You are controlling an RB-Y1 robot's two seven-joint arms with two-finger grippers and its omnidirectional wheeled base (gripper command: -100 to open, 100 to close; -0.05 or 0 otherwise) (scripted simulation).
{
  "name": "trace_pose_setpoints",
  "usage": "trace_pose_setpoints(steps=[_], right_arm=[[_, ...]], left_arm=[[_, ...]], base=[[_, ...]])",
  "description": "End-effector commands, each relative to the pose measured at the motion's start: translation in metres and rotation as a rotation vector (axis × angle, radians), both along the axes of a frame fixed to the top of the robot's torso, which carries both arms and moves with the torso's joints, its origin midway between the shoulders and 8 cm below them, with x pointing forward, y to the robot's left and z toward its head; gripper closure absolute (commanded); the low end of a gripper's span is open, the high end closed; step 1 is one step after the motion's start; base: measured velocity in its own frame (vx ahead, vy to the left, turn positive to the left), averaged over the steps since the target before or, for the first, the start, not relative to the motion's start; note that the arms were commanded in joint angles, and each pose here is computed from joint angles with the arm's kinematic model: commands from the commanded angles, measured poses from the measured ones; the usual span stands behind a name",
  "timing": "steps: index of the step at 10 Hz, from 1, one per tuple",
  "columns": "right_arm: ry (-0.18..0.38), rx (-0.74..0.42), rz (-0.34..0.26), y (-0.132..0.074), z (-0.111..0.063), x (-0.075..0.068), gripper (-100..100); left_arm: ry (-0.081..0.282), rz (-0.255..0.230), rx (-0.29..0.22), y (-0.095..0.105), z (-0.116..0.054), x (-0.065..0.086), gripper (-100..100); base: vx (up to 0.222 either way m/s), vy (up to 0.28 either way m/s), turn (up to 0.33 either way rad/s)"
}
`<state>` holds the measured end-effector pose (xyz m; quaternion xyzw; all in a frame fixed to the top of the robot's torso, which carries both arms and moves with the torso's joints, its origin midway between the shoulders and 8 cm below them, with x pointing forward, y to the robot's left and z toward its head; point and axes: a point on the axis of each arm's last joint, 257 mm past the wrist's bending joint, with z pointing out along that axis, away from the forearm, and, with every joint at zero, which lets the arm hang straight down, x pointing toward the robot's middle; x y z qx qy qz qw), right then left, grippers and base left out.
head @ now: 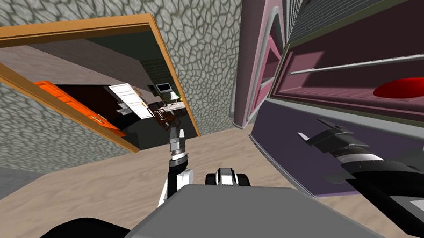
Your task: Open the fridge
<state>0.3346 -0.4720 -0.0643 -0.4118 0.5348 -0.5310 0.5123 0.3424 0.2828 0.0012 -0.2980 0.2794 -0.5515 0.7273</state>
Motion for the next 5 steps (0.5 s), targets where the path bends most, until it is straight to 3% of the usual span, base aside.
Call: trace_pose_setpoints(steps=[1,5], right_arm=[[0.002,0.01,-0.032,-0.007,0.0,-0.01,-100],[0.008,0.025,-0.086,-0.018,0.001,-0.028,-100]], left_arm=[[0.0,0.0,0.0,0.0,0.0,0.0,0],[0.0,0.0,0.0,0.0,0.0,0.0,0]], base=[[0.147,0.193,-0.058],[0.168,0.242,-0.084]])
